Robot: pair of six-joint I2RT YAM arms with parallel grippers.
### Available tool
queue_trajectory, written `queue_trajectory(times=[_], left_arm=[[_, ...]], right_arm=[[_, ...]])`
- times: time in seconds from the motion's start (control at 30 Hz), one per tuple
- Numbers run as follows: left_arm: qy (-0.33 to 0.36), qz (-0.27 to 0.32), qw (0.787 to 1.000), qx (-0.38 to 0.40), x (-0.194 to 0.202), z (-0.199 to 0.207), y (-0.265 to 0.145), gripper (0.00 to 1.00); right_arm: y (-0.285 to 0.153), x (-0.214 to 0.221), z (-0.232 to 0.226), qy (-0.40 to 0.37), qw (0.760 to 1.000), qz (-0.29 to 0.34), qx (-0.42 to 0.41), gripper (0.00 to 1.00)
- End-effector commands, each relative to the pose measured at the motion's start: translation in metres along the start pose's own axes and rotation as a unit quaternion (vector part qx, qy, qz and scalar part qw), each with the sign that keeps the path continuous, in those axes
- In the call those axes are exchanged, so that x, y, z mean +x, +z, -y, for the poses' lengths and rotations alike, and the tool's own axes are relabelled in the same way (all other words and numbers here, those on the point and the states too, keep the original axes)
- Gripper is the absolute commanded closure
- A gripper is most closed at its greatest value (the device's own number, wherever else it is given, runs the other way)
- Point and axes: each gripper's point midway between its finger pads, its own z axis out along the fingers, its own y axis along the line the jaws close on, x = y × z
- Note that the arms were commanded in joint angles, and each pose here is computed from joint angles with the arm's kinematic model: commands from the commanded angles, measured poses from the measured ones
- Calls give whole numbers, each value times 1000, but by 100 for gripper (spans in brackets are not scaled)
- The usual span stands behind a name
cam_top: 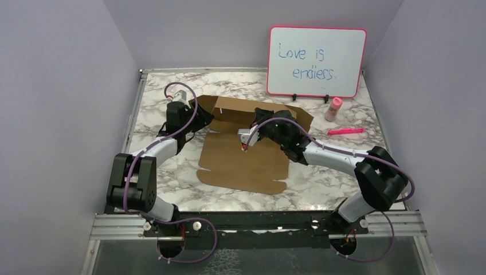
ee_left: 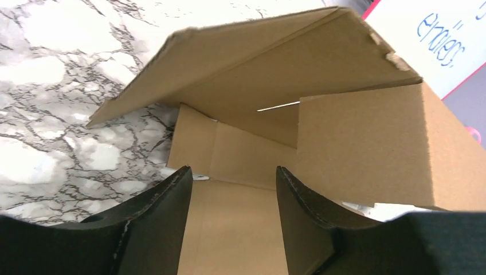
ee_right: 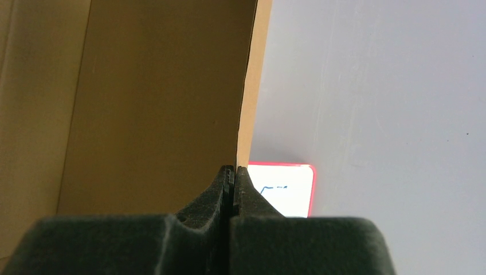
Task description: Fold the paper box
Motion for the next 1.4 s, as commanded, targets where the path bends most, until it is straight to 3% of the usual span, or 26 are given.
queue_trajectory(times=[0.0, 0.67, 0.9, 1.2, 1.37], left_arm=[[14, 35, 999, -12, -11, -8, 1, 42], [-26, 13, 999, -17, 19, -34, 46, 37], [9, -7, 1000, 29, 33, -8, 54, 39], [52, 19, 995, 84, 20, 28, 38, 44], [67, 2, 992, 108, 36, 43, 35, 45]], right_arm=[[5, -2, -37, -11, 999, -7, -48, 99], [5, -4, -37, -6, 999, -7, -48, 99], [6, -4, -36, -5, 999, -8, -48, 99], [8, -3, -36, -3, 999, -8, -46, 99], [9, -4, -35, -4, 999, -8, -46, 99]])
